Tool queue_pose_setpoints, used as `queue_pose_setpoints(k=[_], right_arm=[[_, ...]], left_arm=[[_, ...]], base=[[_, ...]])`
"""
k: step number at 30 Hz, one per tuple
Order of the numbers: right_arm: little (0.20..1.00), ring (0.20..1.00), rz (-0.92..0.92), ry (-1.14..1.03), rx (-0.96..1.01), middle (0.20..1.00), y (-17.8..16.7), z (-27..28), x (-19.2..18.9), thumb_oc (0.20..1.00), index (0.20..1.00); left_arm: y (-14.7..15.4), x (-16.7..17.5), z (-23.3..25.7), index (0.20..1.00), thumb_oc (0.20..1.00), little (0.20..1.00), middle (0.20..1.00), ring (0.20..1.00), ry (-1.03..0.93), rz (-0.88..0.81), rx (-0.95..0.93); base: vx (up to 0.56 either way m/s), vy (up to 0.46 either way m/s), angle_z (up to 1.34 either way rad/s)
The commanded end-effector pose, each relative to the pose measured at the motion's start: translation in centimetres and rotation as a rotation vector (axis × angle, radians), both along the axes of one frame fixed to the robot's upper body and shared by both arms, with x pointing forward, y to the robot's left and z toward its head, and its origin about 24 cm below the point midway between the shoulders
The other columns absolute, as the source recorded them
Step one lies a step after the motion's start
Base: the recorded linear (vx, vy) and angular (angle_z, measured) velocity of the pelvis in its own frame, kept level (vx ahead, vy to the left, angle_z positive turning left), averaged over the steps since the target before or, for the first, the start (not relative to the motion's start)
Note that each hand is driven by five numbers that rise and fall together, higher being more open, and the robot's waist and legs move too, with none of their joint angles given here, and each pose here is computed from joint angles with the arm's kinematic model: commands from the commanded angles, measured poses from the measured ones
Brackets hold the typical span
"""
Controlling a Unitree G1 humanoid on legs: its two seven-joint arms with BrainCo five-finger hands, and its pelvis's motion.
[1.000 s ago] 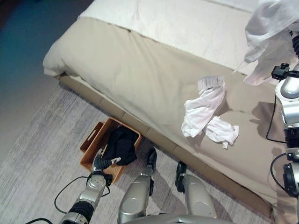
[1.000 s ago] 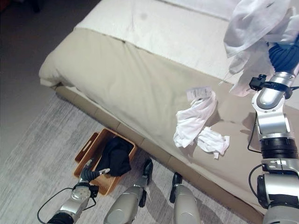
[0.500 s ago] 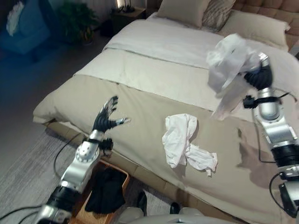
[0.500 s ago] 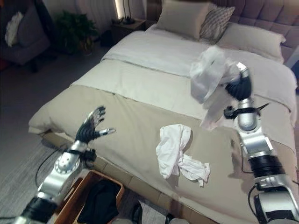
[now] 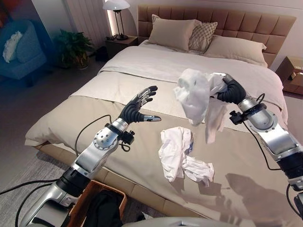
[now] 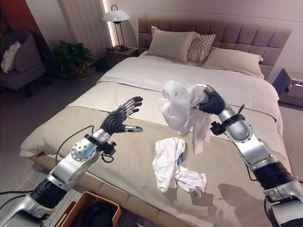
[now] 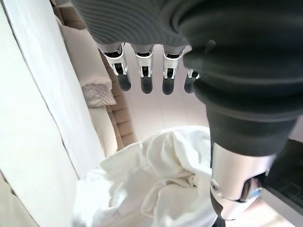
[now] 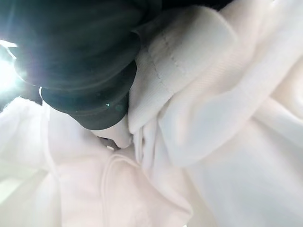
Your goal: Pick up clothes into the bucket
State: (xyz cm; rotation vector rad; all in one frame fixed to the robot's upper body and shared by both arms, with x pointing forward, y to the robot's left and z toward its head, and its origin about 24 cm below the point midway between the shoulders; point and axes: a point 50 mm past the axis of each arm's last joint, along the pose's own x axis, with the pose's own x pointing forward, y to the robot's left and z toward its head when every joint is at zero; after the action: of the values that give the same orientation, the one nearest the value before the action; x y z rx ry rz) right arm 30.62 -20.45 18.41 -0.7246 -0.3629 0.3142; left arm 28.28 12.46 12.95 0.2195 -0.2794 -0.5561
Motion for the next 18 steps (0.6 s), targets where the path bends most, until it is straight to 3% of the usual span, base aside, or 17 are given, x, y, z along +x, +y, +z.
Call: queue_pose_setpoints(k=[1, 9, 18], right_arm=[[0.200, 0.200, 0.175, -0.105, 0.058, 0.200, 2.6, 3.1, -1.2, 0.200, 0.200], [0.200, 0.200, 0.468, -0.102, 0.156, 0.200, 7.3, 3.6, -4.0, 0.200, 0.200], [0.200, 0.200, 0.627, -0.080, 0.117, 0.200, 9.6, 4.0, -5.5, 0.200, 0.200]], left_arm=[[-0.4, 1.1, 0.5, 1.000, 1.000, 1.000, 1.000, 1.000, -0.007, -0.024, 0.027], [-2.0, 1.7, -2.0, 1.000, 1.000, 1.000, 1.000, 1.000, 0.119, -0.027, -0.004], [-4.2, 1.4, -1.5, 1.000, 1.000, 1.000, 1.000, 1.000, 0.186, -0.141, -0.072]], base=[[0.00, 0.000, 0.00], [0.00, 0.000, 0.00], [0.00, 0.000, 0.00]])
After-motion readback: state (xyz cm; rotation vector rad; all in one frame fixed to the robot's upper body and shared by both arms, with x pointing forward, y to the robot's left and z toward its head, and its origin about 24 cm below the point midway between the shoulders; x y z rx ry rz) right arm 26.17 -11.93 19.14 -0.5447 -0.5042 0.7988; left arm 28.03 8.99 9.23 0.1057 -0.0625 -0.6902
